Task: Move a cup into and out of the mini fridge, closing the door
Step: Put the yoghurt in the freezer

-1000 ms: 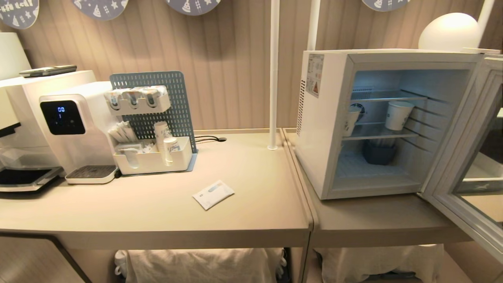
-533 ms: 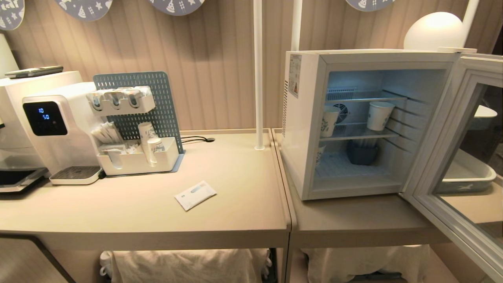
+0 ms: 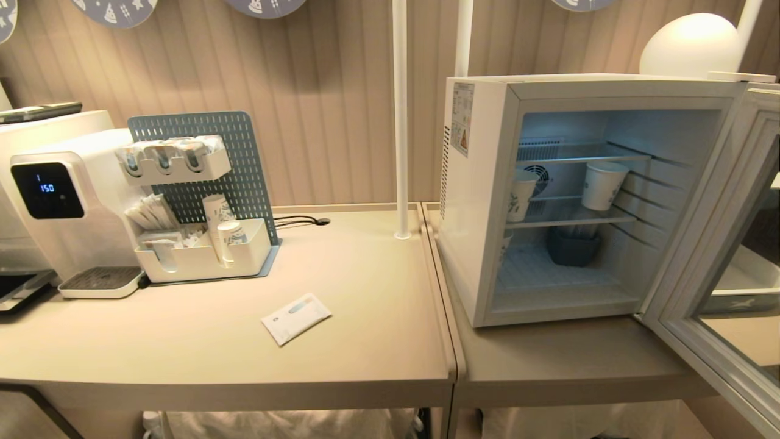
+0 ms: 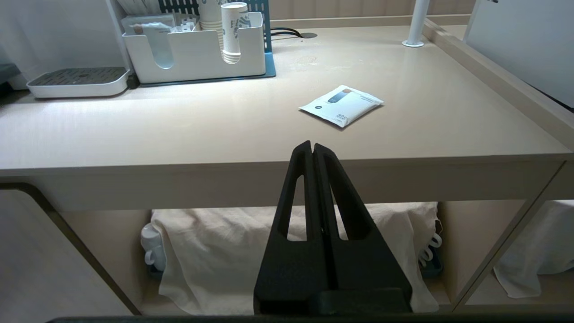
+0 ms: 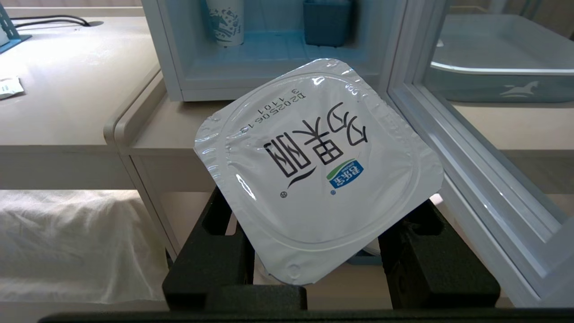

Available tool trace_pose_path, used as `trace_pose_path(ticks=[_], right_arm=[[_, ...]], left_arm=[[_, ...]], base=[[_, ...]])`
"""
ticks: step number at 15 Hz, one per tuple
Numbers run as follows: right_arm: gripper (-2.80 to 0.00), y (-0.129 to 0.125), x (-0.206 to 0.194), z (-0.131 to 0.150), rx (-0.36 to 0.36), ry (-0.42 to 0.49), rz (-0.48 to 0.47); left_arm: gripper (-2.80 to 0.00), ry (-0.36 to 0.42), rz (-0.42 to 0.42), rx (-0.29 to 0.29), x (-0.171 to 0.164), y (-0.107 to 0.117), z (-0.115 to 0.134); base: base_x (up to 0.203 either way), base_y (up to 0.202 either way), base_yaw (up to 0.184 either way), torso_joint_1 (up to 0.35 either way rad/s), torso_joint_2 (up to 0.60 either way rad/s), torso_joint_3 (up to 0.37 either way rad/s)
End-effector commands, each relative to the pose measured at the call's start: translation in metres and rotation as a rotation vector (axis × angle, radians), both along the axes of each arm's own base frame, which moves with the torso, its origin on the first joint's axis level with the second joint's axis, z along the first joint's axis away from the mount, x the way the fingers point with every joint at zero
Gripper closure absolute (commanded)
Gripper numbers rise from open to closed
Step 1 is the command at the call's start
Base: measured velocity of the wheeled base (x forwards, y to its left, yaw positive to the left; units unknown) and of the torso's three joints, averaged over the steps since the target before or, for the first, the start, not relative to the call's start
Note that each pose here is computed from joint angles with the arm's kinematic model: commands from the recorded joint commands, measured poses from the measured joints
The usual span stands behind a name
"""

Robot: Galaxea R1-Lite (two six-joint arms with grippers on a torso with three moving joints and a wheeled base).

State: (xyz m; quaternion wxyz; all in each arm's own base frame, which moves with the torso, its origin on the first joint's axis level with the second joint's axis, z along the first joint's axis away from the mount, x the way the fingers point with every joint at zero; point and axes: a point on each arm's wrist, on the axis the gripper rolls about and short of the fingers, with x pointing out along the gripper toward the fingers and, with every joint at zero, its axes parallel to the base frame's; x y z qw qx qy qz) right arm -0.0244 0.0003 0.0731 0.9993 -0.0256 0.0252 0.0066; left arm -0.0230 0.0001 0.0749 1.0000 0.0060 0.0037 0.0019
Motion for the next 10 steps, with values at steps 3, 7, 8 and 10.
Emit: trace_pose_path(ticks=[3,7,8,10], right_arm=[[0.0,0.0,0.0,0.0,0.0,0.007,-0.001],[0.0,0.0,-0.014,0.052,0.0,-0.124,0.001],[0.0,0.0,-0.017,0.077,0.0,-0.126,0.002],[0.0,0.0,0.003,0.116,0.001,-0.021,0.021]], left_arm=[[0.0,0.002,0.001,0.0,0.0,0.0,0.0],[0.0,0.002,0.001,0.0,0.0,0.0,0.0],[0.0,0.002,0.001,-0.001,0.0,0.0,0.0],[0.0,0.003,0.003,-0.004,0.0,0.0,0.0]], base=[[0.0,0.0,0.0,0.0,0.0,0.0],[0.0,0.0,0.0,0.0,0.0,0.0],[0.0,0.0,0.0,0.0,0.0,0.0],[0.0,0.0,0.0,0.0,0.0,0.0]])
